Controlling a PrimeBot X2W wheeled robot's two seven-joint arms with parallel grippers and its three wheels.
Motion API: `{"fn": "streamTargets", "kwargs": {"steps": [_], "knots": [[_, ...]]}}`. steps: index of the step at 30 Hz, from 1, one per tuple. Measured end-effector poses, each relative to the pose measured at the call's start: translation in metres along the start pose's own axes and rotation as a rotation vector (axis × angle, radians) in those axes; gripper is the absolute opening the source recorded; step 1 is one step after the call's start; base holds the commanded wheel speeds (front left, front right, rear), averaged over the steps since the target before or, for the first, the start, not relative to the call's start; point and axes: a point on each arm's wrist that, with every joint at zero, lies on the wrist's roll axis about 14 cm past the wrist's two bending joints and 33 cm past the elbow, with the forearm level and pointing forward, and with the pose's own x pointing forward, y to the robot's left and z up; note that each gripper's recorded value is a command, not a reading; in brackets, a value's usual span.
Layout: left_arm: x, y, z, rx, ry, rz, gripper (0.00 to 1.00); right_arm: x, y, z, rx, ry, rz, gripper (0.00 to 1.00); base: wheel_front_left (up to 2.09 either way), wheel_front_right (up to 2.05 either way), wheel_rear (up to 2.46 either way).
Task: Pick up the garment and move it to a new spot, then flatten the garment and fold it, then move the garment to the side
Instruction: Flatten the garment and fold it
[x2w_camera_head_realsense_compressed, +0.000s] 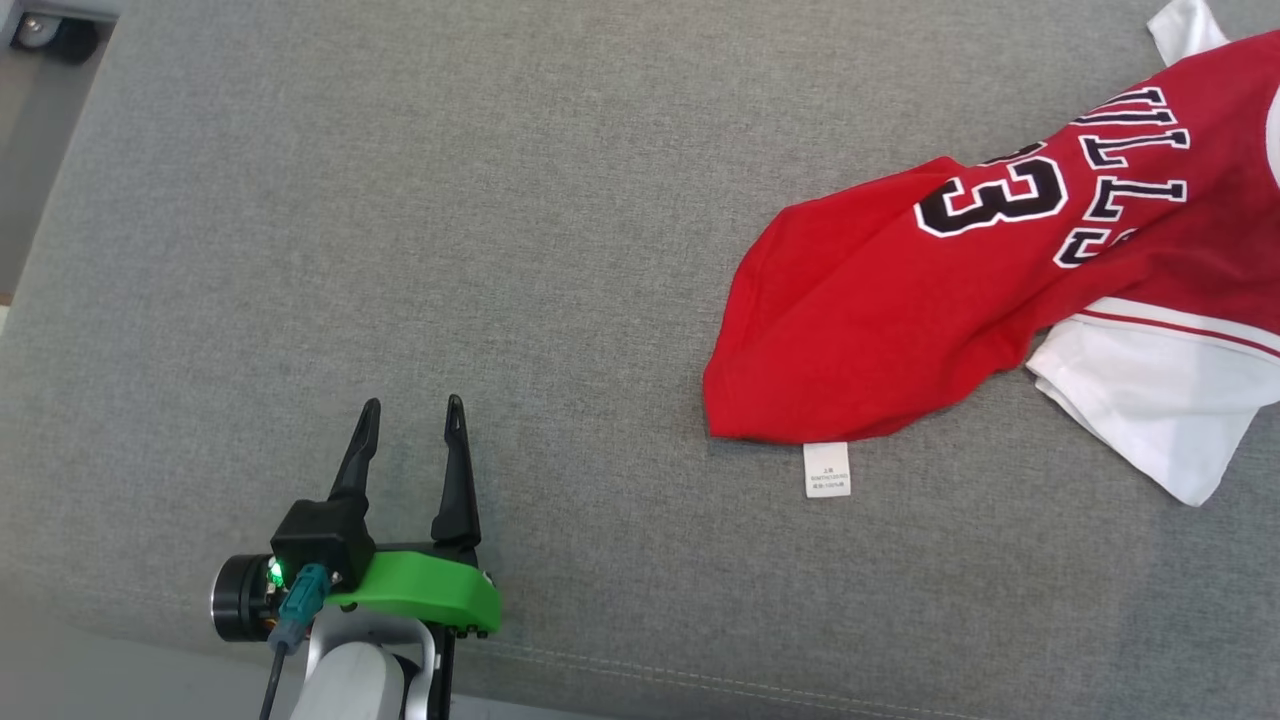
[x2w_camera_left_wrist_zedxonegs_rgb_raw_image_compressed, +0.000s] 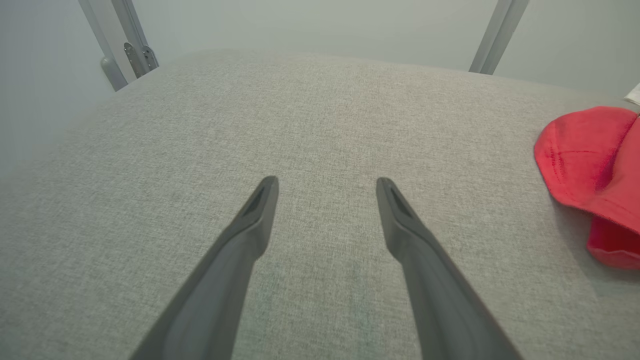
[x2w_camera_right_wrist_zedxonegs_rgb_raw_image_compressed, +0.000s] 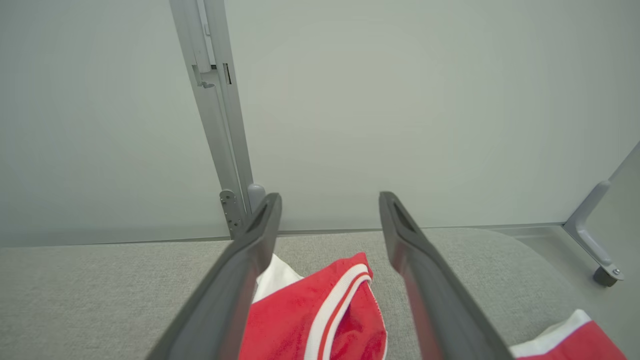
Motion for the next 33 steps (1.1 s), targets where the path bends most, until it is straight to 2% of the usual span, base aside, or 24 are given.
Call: {"fn": "streamTargets", "kwargs": {"steps": [2,8,11,15,22,25,33], "knots": [[0.001,-0.002,0.000,0.001,-0.001,-0.006,1.00,-0.002,0.013,0.000,-0.013,-0.005,0.032,1.00,0.00,0.00,0.00],[0.000,-0.009,0.006,-0.003,-0.018,-0.028,1.00,-0.032,0.104,-0.011,-0.038,0.003,0.274,1.00,0.00,0.00,0.00],[-0.002,-0.012,0.009,-0.005,-0.028,-0.035,1.00,-0.058,0.145,-0.021,-0.042,0.047,0.408,1.00,0.00,0.00,0.00],[-0.004,-0.016,0.014,-0.009,-0.042,-0.050,1.00,-0.096,0.180,-0.037,-0.062,0.139,0.581,1.00,0.00,0.00,0.00],[-0.005,-0.013,0.017,-0.022,-0.050,-0.040,1.00,-0.154,0.215,-0.082,-0.191,0.374,0.869,1.00,0.00,0.00,0.00],[-0.008,-0.005,0.017,-0.033,-0.049,-0.012,1.00,-0.167,0.229,-0.091,-0.233,0.439,0.955,1.00,0.00,0.00,0.00],[-0.017,0.014,0.018,-0.043,-0.046,0.053,1.00,-0.179,0.250,-0.110,-0.360,0.541,1.082,1.00,0.00,0.00,0.00]]}}
